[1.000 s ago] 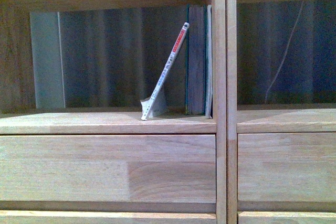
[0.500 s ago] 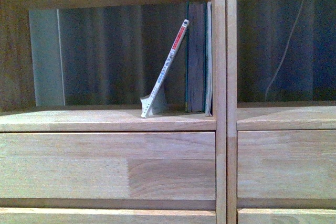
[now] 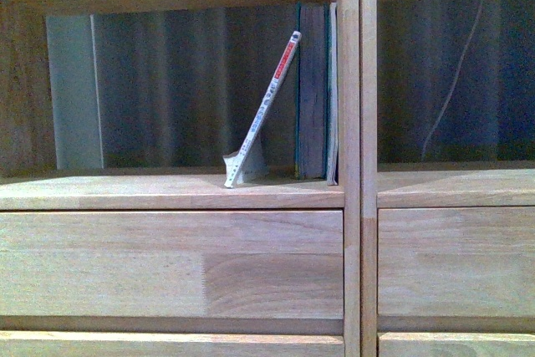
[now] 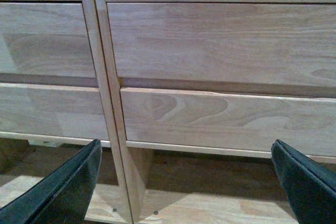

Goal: Organize books on shelf

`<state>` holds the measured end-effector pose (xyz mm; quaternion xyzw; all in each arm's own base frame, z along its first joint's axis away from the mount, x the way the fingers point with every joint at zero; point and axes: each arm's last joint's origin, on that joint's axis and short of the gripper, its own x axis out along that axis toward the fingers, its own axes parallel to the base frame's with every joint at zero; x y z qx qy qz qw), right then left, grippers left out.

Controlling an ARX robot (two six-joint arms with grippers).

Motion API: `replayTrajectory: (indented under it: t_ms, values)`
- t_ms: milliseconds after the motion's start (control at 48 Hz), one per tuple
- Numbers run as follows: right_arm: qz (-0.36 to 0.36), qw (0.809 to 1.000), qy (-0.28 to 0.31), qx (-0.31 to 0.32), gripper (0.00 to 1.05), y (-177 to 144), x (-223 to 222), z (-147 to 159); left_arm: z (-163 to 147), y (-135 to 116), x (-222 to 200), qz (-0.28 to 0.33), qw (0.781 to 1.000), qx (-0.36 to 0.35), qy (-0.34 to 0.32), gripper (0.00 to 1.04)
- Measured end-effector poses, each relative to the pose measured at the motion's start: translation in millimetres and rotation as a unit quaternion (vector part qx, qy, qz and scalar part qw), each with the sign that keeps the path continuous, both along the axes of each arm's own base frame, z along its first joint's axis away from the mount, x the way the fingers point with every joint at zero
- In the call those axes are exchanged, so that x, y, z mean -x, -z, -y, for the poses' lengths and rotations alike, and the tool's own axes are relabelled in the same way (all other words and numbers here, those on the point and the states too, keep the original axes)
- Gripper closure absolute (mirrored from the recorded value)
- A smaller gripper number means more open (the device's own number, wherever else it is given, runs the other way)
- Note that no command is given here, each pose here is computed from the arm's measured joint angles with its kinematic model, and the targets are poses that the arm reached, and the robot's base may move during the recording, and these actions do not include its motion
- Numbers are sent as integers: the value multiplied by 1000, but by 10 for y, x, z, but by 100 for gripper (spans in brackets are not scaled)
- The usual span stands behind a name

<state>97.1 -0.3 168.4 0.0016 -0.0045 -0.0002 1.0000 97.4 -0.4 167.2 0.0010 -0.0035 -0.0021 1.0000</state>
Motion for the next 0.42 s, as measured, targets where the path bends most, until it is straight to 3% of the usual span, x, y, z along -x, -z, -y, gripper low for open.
replayTrajectory:
  t_ms: [417]
  values:
    - [0, 1000, 0, 0, 7, 0, 0, 0, 0, 0, 0, 0, 1000, 0, 0, 7]
